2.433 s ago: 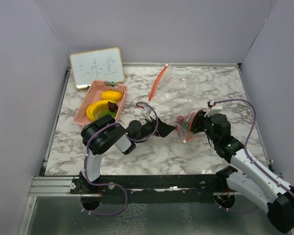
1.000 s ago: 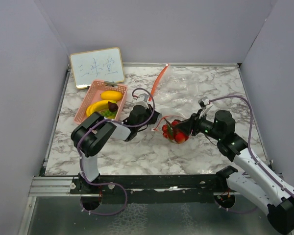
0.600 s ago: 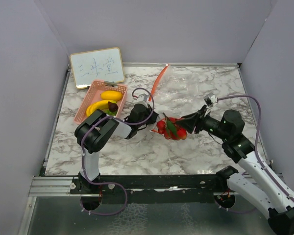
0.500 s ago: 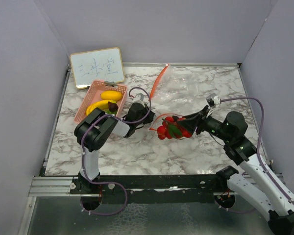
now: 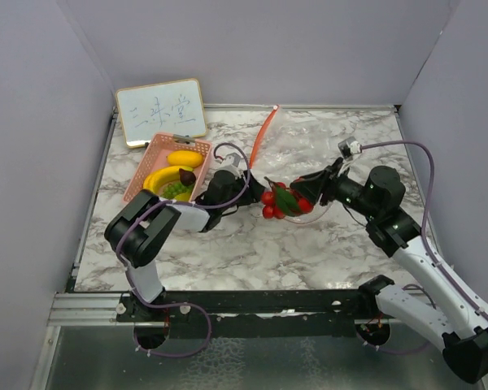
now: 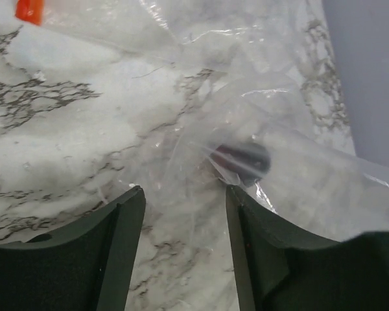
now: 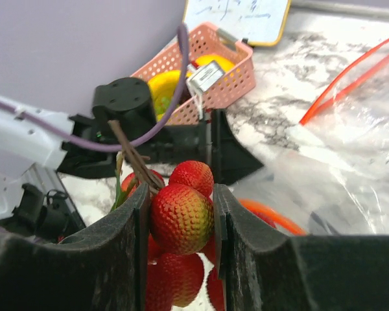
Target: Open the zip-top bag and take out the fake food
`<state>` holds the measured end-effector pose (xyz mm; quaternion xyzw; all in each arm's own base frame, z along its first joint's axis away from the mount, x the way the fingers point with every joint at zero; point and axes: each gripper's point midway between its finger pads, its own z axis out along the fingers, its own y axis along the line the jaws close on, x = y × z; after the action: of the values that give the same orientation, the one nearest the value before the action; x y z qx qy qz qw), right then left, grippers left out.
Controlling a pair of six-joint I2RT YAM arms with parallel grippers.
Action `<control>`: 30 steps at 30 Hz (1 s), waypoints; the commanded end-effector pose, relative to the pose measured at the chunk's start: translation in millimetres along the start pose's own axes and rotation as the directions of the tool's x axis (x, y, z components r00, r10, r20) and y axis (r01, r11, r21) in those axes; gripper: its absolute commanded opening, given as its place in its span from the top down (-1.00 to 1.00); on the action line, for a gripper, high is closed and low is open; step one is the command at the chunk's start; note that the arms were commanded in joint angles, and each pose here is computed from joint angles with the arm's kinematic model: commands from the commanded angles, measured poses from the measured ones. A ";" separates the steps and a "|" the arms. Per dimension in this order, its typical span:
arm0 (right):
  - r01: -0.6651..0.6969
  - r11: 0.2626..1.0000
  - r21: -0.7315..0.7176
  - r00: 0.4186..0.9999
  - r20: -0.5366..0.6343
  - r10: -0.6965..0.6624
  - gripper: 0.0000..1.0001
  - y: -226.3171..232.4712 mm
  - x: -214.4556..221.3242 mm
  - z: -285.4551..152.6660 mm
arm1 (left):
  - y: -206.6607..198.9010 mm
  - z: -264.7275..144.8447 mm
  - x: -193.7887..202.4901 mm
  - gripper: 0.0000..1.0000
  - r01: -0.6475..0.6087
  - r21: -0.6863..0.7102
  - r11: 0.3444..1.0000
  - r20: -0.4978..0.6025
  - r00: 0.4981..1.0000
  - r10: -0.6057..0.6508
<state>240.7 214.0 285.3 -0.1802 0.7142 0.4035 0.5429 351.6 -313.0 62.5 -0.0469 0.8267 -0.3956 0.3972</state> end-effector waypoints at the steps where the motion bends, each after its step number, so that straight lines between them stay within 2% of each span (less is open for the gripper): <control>1: 0.066 0.995 0.068 0.985 0.154 -0.076 0.98 -5.5 -57.4 9.6 | -43.3 -21.6 -26.4 -0.35 -0.124 0.059 0.990 0.030 0.992 0.123; 3: 0.047 0.990 0.135 0.982 0.174 -0.070 0.98 -19.8 -67.3 18.2 | -42.8 -32.0 -38.3 -0.69 -0.143 0.011 0.990 0.061 0.988 0.142; 5: 0.041 0.986 0.159 0.982 0.177 -0.069 0.98 -25.7 -78.2 28.0 | -39.9 -40.2 -46.7 -0.81 -0.146 -0.035 0.989 0.078 0.986 0.149; 6: 0.040 0.987 0.155 0.980 0.188 -0.069 0.98 -25.2 -85.4 32.4 | -36.7 -43.9 -50.0 -0.80 -0.147 -0.061 0.987 0.086 0.985 0.152; 12: 0.032 0.992 0.122 0.967 0.248 -0.062 0.98 -20.6 -125.1 57.4 | -6.9 -71.3 -50.3 -0.30 -0.099 -0.182 0.978 0.130 0.984 0.124; 16: 0.081 0.993 0.080 0.959 0.267 -0.099 0.97 -24.4 -132.1 84.8 | -5.0 -98.4 -54.9 -0.28 -0.127 -0.213 0.969 0.154 0.975 0.162; 22: 0.062 0.998 -0.008 0.963 0.263 -0.058 0.97 -34.0 -128.5 139.9 | -4.5 -135.8 -59.9 -0.23 -0.142 -0.222 0.965 0.202 0.961 0.188; 30: 0.089 0.979 -0.185 0.987 0.151 -0.061 0.97 21.1 -88.7 252.3 | -8.7 -151.2 -65.0 -0.17 -0.146 -0.210 0.967 0.235 0.952 0.195</control>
<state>430.0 332.1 319.1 -0.1657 0.6797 0.4121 0.5837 291.7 -208.9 167.1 -0.0651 0.7998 -0.2915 0.5207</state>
